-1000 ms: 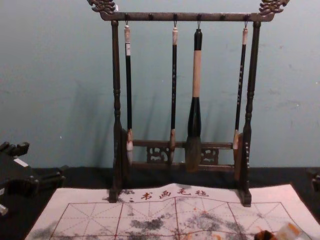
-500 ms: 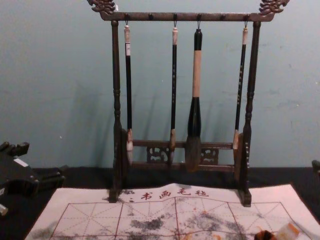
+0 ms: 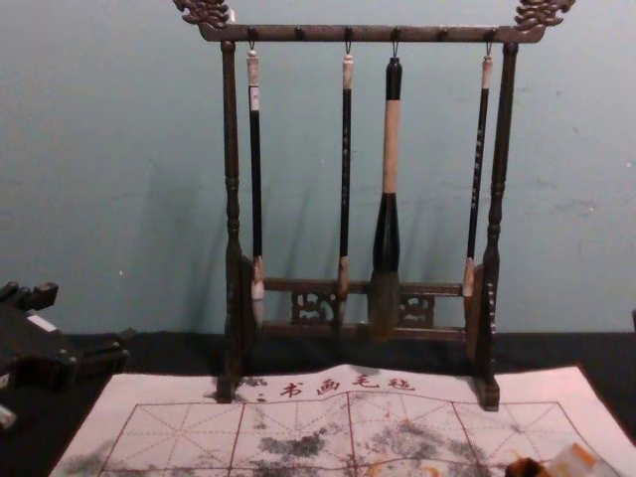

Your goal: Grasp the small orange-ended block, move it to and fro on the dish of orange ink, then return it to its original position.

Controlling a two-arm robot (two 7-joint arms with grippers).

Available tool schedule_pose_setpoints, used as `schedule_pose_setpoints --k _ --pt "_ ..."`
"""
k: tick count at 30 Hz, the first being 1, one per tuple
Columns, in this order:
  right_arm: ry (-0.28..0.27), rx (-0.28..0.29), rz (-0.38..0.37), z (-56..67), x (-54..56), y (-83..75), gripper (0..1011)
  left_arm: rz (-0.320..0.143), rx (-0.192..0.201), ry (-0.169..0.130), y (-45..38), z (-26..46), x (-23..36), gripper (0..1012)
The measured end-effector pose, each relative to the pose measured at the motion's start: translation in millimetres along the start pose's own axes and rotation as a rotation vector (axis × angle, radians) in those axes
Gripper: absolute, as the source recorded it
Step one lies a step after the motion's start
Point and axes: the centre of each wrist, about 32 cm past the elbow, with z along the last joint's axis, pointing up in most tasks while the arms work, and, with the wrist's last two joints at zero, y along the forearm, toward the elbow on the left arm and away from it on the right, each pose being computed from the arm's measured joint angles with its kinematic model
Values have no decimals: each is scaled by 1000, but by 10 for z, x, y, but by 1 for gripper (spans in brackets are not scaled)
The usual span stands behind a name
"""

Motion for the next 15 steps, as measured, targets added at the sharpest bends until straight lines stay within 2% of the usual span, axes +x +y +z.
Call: schedule_pose_setpoints --k 7,15 --pt "15 7 41 61 -29 -191 1002 0 0 0 0 0 0 1001" --pt "80 32 123 37 -120 -421 1002 0 0 0 0 0 0 1001"
